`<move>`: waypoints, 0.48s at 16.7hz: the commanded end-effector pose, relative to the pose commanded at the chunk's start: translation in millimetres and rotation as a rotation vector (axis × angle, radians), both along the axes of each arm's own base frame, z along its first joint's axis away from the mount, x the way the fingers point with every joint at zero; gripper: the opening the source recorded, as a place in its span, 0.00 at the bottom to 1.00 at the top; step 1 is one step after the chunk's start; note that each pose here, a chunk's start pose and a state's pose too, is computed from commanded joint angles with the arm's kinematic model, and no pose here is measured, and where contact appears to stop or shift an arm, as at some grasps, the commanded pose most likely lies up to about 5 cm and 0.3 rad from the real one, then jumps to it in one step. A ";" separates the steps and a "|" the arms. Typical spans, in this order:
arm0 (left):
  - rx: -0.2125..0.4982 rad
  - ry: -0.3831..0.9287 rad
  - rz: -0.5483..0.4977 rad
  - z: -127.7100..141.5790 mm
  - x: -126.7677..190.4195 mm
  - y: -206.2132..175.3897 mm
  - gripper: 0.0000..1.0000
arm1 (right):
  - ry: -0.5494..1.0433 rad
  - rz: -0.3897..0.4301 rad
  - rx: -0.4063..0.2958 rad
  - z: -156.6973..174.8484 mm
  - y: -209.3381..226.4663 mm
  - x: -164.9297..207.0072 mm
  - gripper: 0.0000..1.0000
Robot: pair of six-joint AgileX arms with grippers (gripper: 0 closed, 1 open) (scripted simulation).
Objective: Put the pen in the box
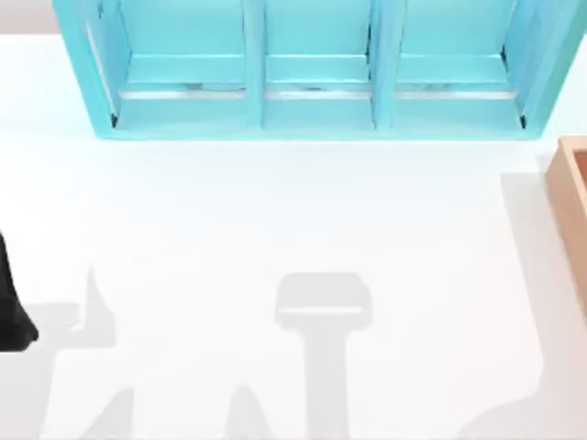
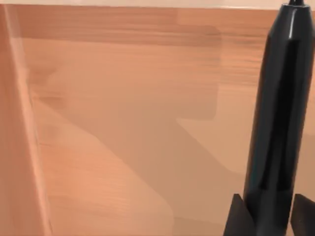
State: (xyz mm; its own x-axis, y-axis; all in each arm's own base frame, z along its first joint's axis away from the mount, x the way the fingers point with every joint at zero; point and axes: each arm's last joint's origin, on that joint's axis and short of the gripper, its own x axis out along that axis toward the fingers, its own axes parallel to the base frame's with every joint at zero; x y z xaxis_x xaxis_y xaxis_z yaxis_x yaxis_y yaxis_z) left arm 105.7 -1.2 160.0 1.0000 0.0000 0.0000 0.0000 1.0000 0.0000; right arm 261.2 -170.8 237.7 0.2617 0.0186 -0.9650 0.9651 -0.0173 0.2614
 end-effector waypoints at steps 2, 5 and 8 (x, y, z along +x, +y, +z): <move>0.000 0.000 0.000 0.0 0.0 0.0 1.00 | 0.008 0.011 -0.001 -6.7 6.2 3.1 0.00; 0.000 0.000 0.000 0.0 0.0 0.0 1.00 | 0.023 0.031 -0.006 -23.7 21.5 9.1 0.00; 0.000 0.000 0.000 0.0 0.0 0.0 1.00 | 0.023 0.032 -0.006 -41.3 33.1 13.0 0.00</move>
State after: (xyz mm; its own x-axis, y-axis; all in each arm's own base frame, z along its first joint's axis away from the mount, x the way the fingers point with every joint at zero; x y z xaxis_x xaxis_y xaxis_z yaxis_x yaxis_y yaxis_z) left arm 105.7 -1.2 160.0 1.0000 0.0000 0.0000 0.0000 1.0000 0.0000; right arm 274.2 -137.7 196.4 0.2388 0.0208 -0.9708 0.9709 0.0155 0.2392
